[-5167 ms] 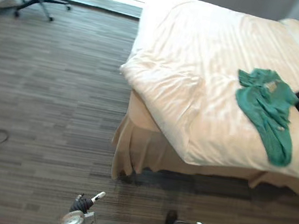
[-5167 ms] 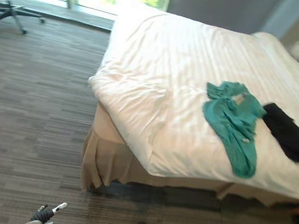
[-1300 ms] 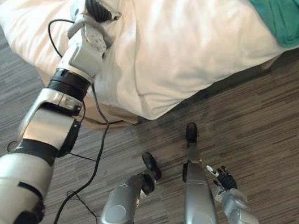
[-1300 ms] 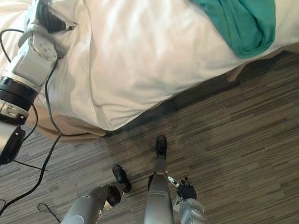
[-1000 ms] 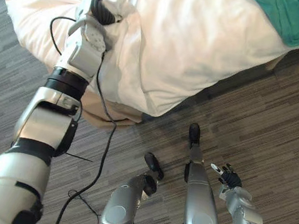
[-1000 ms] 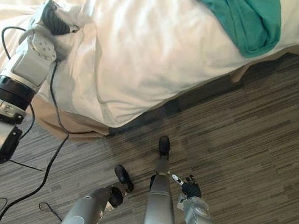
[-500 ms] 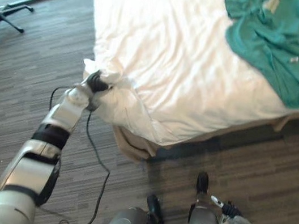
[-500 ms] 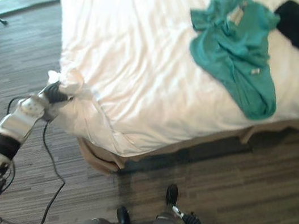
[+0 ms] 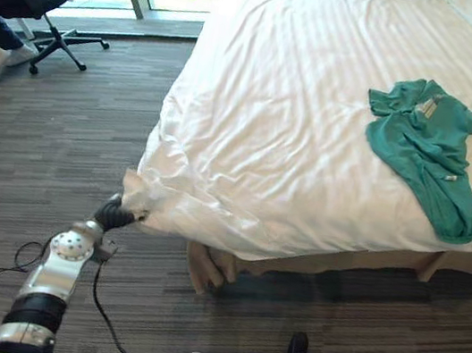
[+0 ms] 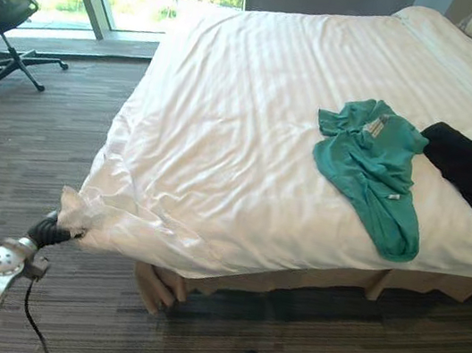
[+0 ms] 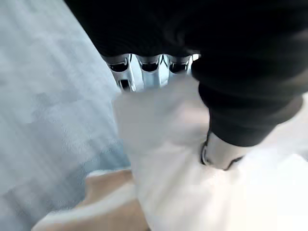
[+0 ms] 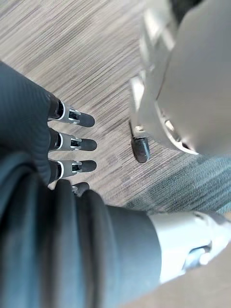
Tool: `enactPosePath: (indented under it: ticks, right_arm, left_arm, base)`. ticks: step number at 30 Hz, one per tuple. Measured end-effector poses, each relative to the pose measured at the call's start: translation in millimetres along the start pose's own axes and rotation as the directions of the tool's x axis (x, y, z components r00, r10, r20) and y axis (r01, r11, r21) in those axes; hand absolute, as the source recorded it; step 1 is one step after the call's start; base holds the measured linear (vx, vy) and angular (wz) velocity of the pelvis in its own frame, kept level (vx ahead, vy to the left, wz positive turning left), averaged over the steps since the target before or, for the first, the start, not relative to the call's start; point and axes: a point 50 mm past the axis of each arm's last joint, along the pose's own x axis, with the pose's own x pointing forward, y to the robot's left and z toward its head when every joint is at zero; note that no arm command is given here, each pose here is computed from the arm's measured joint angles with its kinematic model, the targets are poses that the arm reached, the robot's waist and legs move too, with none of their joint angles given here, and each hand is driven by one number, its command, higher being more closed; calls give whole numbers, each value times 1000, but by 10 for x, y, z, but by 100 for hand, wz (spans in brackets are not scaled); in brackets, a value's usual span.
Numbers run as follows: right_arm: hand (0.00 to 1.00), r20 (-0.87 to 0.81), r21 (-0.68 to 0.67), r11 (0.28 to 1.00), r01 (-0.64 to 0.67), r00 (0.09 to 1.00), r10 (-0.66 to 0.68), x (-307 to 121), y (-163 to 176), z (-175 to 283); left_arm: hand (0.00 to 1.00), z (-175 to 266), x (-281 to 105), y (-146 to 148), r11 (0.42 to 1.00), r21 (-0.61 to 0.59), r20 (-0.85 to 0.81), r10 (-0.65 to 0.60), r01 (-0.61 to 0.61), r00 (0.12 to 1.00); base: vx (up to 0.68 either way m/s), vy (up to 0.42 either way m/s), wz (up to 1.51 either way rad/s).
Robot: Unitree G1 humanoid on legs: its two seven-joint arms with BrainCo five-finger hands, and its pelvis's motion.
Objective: Tidy the bed and pick cloth on bed and put in laundry
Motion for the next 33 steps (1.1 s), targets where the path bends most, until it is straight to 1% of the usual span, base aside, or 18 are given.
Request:
enactPosePath:
  ticks: [4,9,10,13,15,17,18,19,20,22,23,24,26,28,29,30,32,33]
  right_arm:
    - [0,65,249,968,14,997,-31,-5,-56,51]
    - [0,224,415,910,7,968,-110,-48,-204,336]
    - [100,281,434,901,-9,952,-125,-73,-242,462]
    - [100,434,439,897,-47,885,-166,-173,-322,850]
    - [100,543,415,908,-59,817,-195,-294,-414,1155]
    - [100,723,334,935,-115,668,-177,-574,-504,1682]
    - [100,764,300,944,-136,627,-153,-661,-516,1821]
    - [100,845,197,965,-172,530,-78,-859,-507,2076]
    - [100,878,142,972,-186,478,-36,-952,-486,2171]
    - [100,960,-182,958,-222,171,222,-1505,-138,2513]
    - [100,949,-272,936,-224,101,300,-1637,12,2551]
    - [100,903,-418,879,-229,-2,429,-1830,297,2553]
    - [100,794,-602,757,-254,-92,601,-1953,730,2440]
    - [100,613,-780,560,-280,-154,775,-2018,1280,2206]
    - [100,498,-848,435,-304,-176,849,-2038,1567,2062]
    - [100,447,-871,379,-313,-183,876,-2048,1690,1992]
    - [100,267,-922,184,-342,-214,940,-2135,2168,1715]
    - [100,200,-931,111,-347,-231,952,-2197,2355,1606]
  left_arm:
    - [0,-755,-271,-166,986,-132,-286,64,-106,956]
    - [0,-1327,-623,-402,936,-234,-519,107,-262,848]
    - [0,-1441,-723,-456,921,-250,-566,111,-299,817]
    - [0,-1652,-932,-481,887,-253,-669,128,-386,732]
    - [0,-1707,-990,-496,878,-251,-695,130,-408,707]
    - [0,-1693,-974,-505,873,-259,-692,131,-413,710]
    - [0,-1679,-961,-500,871,-264,-685,132,-414,716]
    - [0,-1648,-934,-511,879,-267,-670,125,-395,732]
    - [0,-1640,-931,-531,882,-270,-666,119,-387,736]
    - [0,-1546,-864,-765,902,-299,-630,60,-313,774]
    - [0,-1524,-854,-848,907,-306,-622,41,-291,782]
    - [0,-1483,-837,-1012,913,-323,-610,0,-248,793]
    - [0,-1437,-833,-1240,917,-348,-599,-57,-195,799]
    - [0,-1366,-810,-1427,926,-353,-573,-102,-132,813]
    - [0,-1350,-789,-1379,929,-341,-556,-77,-143,828]
    - [0,-1342,-781,-1372,930,-337,-550,-68,-146,832]
    - [0,-1286,-756,-1440,908,-385,-521,-66,-165,851]
    - [0,-1273,-747,-1443,897,-407,-512,-67,-173,856]
  base:
    - [104,16,1]
    - [17,26,-3]
    - [-46,36,-1]
    - [-51,12,-3]
    - [-63,-13,-3]
    - [-65,-22,-3]
    - [-53,-28,3]
    - [-31,-25,7]
    - [-20,-32,17]
    - [2,-29,19]
    - [22,-25,7]
    - [44,-22,2]
    - [44,-21,5]
    - [25,-16,18]
    - [12,-17,25]
    - [-14,-13,24]
    - [-29,13,27]
    - [-49,21,29]
